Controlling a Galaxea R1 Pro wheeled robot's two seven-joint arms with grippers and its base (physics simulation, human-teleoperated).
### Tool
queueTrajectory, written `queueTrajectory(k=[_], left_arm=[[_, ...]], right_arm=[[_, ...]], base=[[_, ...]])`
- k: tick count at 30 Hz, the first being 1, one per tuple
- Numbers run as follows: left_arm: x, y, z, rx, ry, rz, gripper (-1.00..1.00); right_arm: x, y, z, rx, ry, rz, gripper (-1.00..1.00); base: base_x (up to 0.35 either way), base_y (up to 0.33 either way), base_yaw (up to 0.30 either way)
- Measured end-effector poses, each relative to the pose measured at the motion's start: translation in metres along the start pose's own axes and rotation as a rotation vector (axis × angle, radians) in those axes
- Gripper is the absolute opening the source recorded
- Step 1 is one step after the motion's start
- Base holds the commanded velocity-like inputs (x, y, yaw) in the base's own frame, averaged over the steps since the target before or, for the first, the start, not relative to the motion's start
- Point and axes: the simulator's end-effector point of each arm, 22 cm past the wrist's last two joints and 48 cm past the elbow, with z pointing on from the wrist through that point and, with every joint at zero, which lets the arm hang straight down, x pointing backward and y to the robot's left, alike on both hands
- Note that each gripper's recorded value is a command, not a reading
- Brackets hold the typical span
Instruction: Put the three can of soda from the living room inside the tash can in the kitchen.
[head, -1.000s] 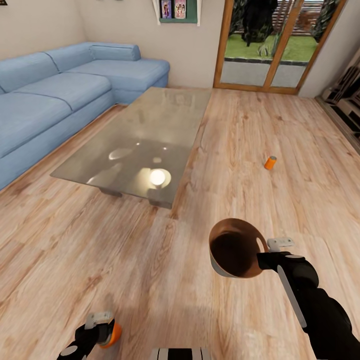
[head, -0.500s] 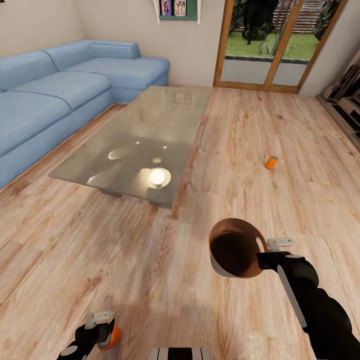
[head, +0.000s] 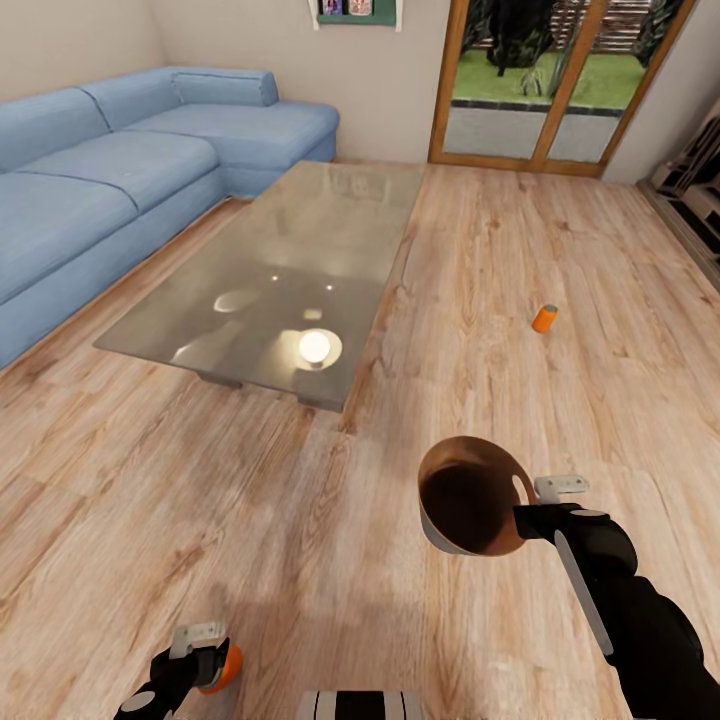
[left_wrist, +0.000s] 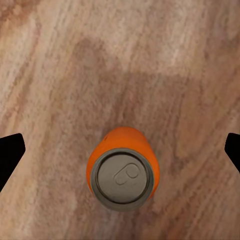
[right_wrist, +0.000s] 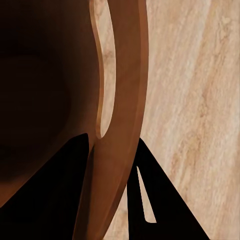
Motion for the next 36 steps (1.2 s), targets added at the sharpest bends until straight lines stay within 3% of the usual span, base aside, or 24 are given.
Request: queueTrajectory(k=[10,19,36], left_arm=[[0.001,0.000,0.000,0.001,0.002,0.002,1.00],[0.012,-0.001,0.017,0.001,0.002,0.003,1.00],[0.017,-0.001,0.024,0.001,0.002,0.001,1.00]], right_arm=[[0.001,0.001,0.001,-0.001,0.001,-0.001,-1.00],[0.012,0.004,0.017,-0.001,0.001,0.000,-1.00],[0.017,0.006,0.024,-0.001,0.001,0.000,-1.00]], base=[[0.000,0.000,0.000],[0.000,0.000,0.000],[0.000,0.000,0.000]])
